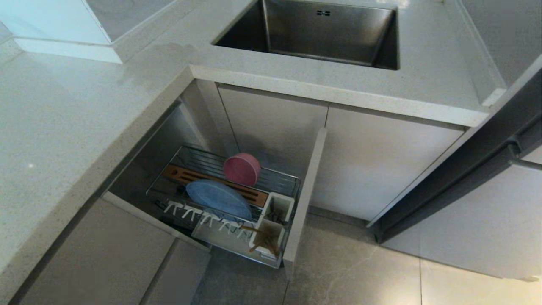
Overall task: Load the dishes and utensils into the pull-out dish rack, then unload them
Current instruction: Take the plate out of the cupboard
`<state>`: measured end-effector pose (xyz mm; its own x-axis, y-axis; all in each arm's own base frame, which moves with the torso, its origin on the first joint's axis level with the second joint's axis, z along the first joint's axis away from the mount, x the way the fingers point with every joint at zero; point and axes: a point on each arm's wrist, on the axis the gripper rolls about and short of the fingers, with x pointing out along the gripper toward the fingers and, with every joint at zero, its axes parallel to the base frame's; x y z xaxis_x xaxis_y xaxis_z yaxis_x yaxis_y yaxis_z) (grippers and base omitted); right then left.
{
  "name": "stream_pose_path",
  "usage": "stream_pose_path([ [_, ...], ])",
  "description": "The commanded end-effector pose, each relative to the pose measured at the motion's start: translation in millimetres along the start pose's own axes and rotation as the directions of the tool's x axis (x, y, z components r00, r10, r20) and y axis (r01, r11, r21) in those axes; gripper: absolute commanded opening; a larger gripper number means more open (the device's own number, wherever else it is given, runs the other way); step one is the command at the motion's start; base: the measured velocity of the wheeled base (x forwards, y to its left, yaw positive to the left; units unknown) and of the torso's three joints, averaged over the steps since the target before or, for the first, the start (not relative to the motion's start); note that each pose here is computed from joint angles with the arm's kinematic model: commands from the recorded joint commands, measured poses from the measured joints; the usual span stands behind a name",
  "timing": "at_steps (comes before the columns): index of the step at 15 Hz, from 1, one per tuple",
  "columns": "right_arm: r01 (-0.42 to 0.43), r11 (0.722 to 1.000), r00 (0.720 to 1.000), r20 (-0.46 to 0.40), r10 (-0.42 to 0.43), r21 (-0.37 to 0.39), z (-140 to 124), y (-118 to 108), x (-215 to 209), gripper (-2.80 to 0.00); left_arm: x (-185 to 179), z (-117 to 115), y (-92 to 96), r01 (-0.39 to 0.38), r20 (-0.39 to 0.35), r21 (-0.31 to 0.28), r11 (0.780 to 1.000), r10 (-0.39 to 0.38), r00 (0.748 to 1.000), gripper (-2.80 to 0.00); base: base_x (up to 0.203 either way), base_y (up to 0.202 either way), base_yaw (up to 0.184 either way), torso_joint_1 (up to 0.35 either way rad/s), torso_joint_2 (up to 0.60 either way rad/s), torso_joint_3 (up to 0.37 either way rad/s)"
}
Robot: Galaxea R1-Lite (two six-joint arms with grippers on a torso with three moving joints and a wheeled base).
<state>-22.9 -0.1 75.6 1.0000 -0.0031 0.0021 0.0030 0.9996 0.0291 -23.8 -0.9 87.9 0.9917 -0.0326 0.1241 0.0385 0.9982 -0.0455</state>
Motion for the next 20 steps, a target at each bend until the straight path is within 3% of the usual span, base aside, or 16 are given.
stream_pose_path([
  [1, 0.0, 1.0, 1.0, 0.001, 0.0, 0.0, 0.0, 0.0, -0.1, -2.8, 2.1, -11.3, 0.7, -0.005, -0.041, -0.002, 1.0, 0.005, 0.999, -2.8, 0.0, 0.0, 0.0, 0.0, 0.0, 0.0],
  [4, 0.0, 1.0, 1.0, 0.001, 0.0, 0.0, 0.0, 0.0, -0.1, -2.8, 2.1, -11.5, 0.7, -0.006, -0.043, -0.003, 1.0, 0.006, 0.999, -2.8, 0.0, 0.0, 0.0, 0.0, 0.0, 0.0],
  [8, 0.0, 1.0, 1.0, 0.001, 0.0, 0.0, 0.0, 0.0, -0.1, -2.8, 2.0, -13.0, 1.2, -0.032, -0.057, -0.105, 0.994, 0.026, 0.998, -2.8, 0.0, 0.0, 0.0, 0.0, 0.0, 0.0],
  [11, 0.0, 1.0, 1.0, 0.001, 0.0, 0.0, 0.0, 0.0, -0.1, -2.8, 2.0, -13.4, 1.3, -0.034, -0.061, -0.098, 0.995, 0.028, 0.998, -2.8, 0.0, 0.0, 0.0, 0.0, 0.0, 0.0],
  [13, 0.0, 1.0, 1.0, 0.001, 0.0, 0.0, 0.0, 0.0, -0.1, -2.8, 2.0, -12.6, 1.5, -0.038, -0.053, -0.03, 0.999, 0.036, 0.998, -2.8, 0.0, 0.0, 0.0, 0.0, 0.0, 0.0],
  [15, 0.0, 1.0, 1.0, 0.001, 0.0, 0.0, 0.0, 0.0, -0.1, -2.8, 2.0, -13.2, 1.6, -0.036, -0.058, 0.088, 0.995, 0.041, 0.997, -2.8, 0.0, 0.0, 0.0, 0.0, 0.0, 0.0],
  [17, 0.0, 1.0, 1.0, 0.001, 0.0, 0.0, 0.0, 0.0, -0.1, -2.8, 1.6, -16.2, 1.0, 0.011, -0.093, 0.216, 0.976, 0.009, 0.996, -2.8, 0.0, 0.0, 0.0, 0.0, 0.0, 0.0],
  [20, 0.0, 1.0, 1.0, 0.001, 0.0, 0.0, 0.0, 0.0, -0.1, -2.8, 1.6, -17.0, 1.0, 0.008, -0.095, 0.176, 0.984, 0.009, 0.995, -2.8, 0.0, 0.0, 0.0, 0.0, 0.0, 0.0],
])
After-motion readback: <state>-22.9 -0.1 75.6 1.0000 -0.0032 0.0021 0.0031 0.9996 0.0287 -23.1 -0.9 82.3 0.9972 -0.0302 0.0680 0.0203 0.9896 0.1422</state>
